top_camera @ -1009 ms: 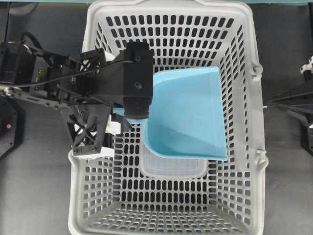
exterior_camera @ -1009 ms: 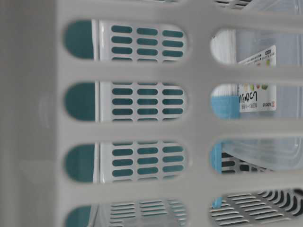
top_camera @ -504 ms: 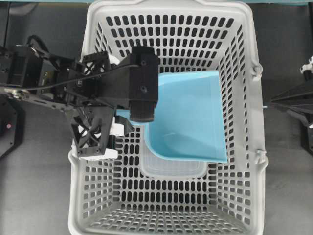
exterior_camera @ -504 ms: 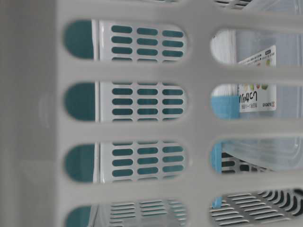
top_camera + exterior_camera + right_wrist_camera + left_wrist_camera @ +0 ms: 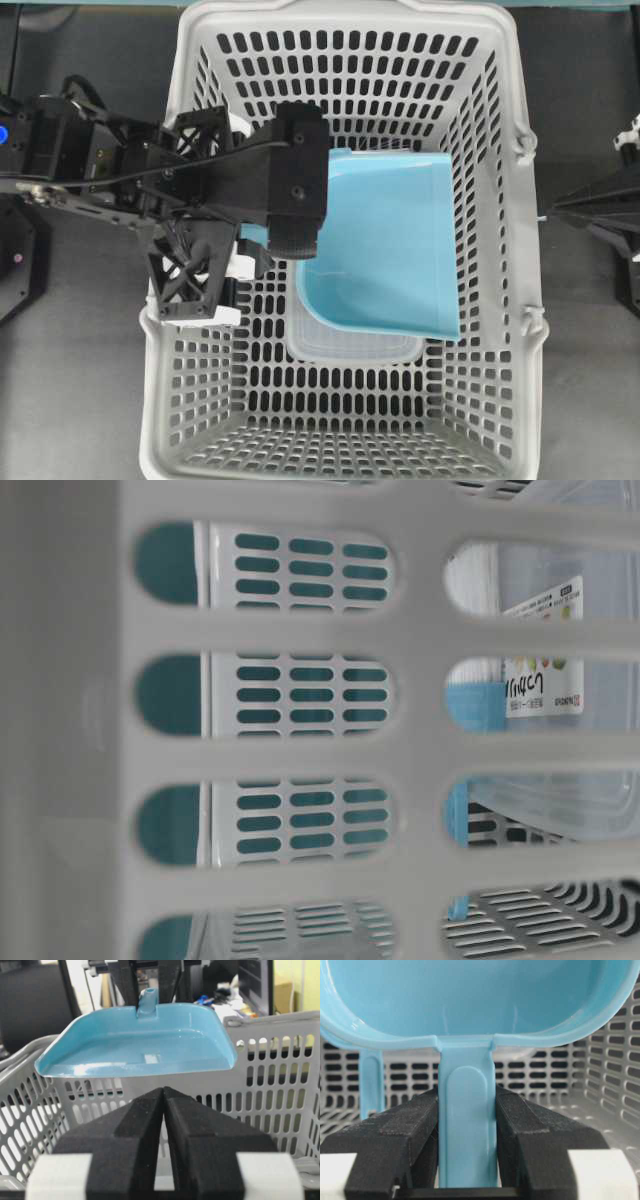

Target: Pick up the dustpan from the shopping basket with the left arm.

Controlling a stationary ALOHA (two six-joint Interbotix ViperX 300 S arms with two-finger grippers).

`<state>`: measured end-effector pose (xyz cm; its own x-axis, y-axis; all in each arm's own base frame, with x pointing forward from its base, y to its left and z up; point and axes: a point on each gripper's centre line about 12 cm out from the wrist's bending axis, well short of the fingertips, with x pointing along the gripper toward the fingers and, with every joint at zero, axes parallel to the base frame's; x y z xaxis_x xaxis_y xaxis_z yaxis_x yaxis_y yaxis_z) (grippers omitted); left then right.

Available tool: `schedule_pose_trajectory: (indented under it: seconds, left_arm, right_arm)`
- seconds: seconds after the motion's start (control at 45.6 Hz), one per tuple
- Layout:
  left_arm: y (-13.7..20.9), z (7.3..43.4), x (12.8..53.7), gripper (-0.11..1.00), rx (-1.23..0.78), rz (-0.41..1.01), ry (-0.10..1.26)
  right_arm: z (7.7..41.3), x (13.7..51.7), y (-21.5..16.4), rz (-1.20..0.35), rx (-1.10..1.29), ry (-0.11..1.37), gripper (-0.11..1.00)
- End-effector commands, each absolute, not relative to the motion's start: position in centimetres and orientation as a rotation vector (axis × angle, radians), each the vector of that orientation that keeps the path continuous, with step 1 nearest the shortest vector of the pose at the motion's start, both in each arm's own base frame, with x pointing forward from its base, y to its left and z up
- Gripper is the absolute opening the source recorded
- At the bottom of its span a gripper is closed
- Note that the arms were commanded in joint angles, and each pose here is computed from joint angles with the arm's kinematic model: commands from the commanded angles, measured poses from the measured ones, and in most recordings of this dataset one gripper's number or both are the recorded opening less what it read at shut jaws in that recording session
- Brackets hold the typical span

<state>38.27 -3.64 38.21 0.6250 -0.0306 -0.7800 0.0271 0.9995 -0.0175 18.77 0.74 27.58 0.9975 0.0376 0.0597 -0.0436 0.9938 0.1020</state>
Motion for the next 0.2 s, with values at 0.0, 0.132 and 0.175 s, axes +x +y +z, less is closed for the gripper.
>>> schedule_pose_trajectory:
  seconds: [0.0, 0.132, 0.175]
  left_arm:
    - [-3.66, 39.15, 38.18, 0.28, -0.003, -0.035, 0.863]
    - [-3.74, 38.91, 38.29, 0.28, -0.017, -0.030, 0.864]
    - [-3.80, 39.00, 38.28, 0.28, -0.017, -0.031, 0.858]
  right_arm:
    - [27.75, 18.89, 0.77, 0.042, 0.107, -0.064, 0.00]
    - [27.23, 18.82, 0.76, 0.041, 0.108, -0.047, 0.00]
    - [27.07, 18.80, 0.76, 0.041, 0.108, -0.041, 0.00]
